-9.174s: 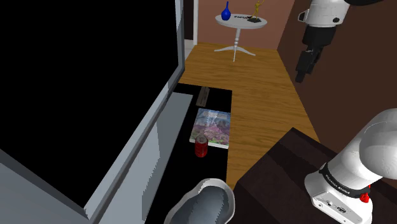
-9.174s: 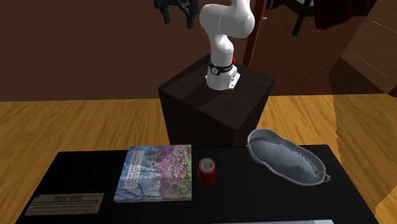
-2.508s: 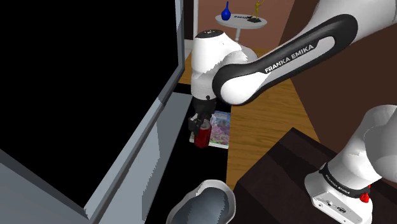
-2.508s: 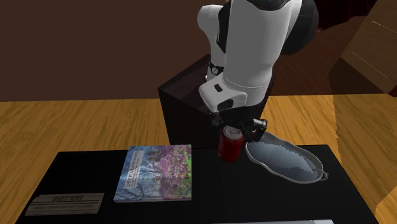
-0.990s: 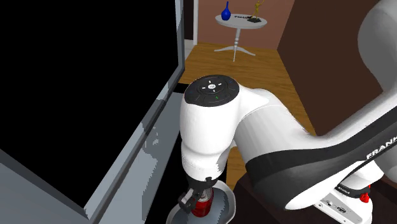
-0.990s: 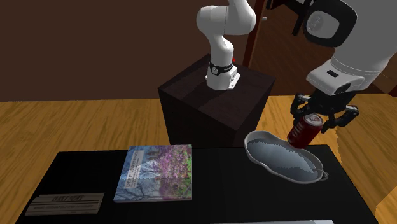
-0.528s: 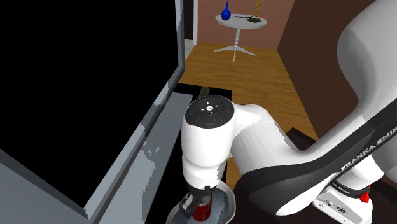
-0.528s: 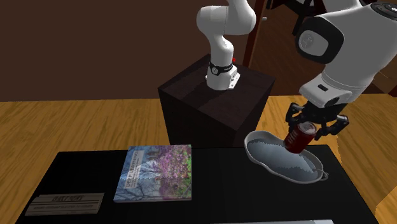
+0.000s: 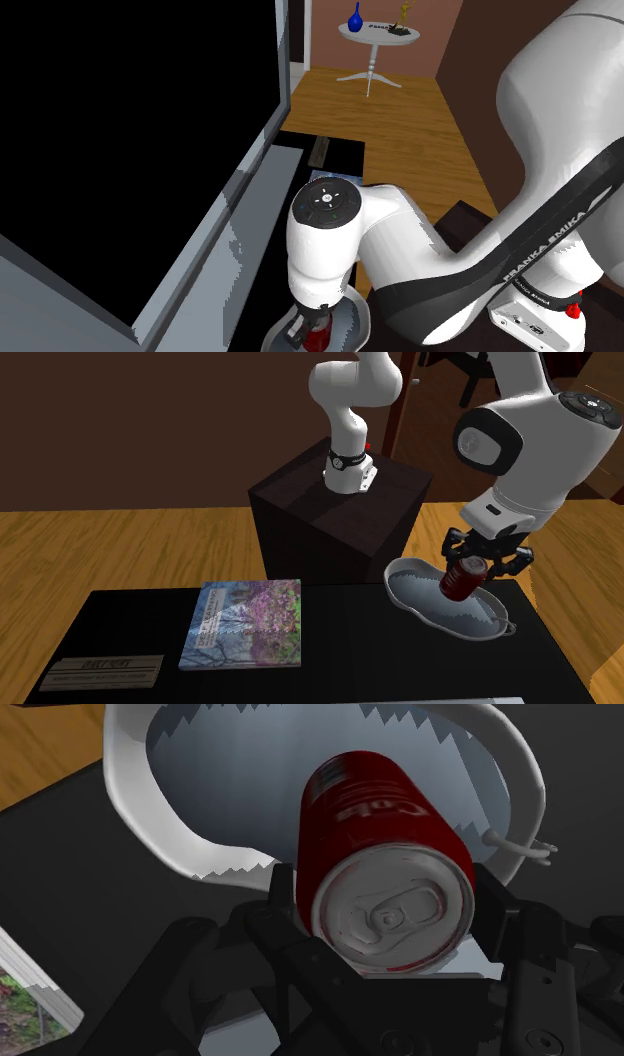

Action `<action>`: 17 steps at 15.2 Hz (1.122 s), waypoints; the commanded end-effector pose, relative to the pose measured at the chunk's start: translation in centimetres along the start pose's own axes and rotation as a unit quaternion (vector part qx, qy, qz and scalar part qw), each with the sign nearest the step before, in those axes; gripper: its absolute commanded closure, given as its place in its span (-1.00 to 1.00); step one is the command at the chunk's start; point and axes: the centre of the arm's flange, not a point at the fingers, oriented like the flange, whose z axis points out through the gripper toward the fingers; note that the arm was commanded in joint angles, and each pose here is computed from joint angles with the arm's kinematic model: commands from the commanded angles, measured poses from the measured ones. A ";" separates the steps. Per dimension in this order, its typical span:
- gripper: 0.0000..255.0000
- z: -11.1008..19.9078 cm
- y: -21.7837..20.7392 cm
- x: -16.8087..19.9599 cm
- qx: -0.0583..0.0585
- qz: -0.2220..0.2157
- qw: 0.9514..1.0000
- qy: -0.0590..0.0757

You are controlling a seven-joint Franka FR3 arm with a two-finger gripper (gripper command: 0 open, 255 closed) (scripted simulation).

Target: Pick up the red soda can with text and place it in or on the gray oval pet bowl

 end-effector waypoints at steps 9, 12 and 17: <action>-1.00 0.2 0.0 0.0 0.000 0.000 1.000 0.000; -1.00 0.2 0.0 0.0 0.000 0.000 1.000 0.000; -1.00 -4.8 0.0 0.0 0.000 0.000 1.000 0.000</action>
